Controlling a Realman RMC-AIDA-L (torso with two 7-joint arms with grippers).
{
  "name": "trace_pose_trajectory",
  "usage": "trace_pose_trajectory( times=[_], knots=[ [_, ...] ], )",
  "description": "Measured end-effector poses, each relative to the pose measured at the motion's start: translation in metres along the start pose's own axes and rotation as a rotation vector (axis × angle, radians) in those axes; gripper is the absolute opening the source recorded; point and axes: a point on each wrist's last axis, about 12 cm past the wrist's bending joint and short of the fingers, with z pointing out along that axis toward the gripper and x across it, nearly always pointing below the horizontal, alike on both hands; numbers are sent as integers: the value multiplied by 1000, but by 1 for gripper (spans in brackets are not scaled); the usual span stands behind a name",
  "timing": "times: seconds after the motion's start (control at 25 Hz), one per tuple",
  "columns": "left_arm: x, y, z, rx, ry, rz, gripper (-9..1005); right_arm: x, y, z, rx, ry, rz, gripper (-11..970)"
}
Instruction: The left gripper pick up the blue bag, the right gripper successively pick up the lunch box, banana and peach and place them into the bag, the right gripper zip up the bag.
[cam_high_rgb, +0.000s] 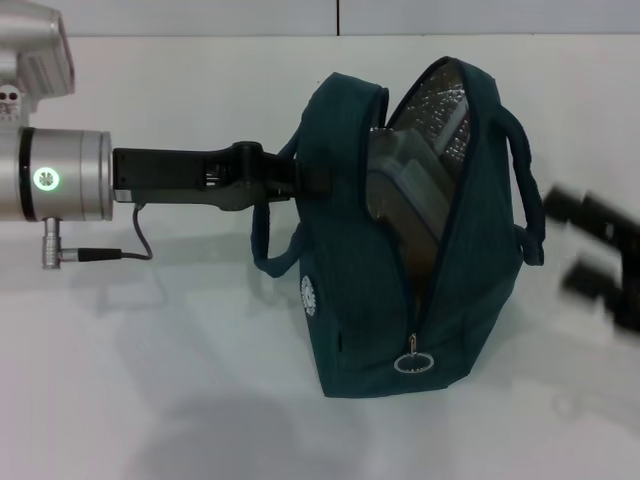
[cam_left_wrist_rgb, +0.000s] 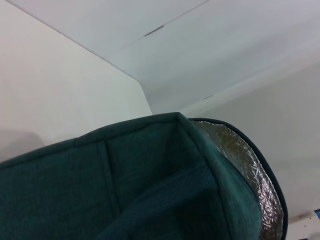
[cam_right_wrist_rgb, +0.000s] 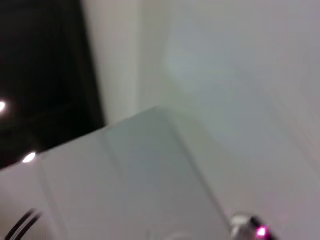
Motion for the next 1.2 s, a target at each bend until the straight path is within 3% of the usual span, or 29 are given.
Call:
trace_pose_trajectory(
  times=[0.12, 0.28, 0.56, 0.8, 1.2],
  knots=[
    [0, 2, -2, -7, -23, -4, 46, 12, 9, -3, -55, 67, -60, 835],
    [-1, 3, 0, -13, -29, -4, 46, 30, 14, -8, -50, 141, -115, 855],
    [1, 4, 1, -10, -37, -5, 46, 62, 13, -20, 93, 251, -174, 870],
    [2, 4, 1, -7, -40, -6, 47, 71, 6, -22, 148, 319, -187, 869],
    [3, 4, 2, -5, -40, -6, 47, 74, -13, 1, 125, 397, -187, 870]
  ],
)
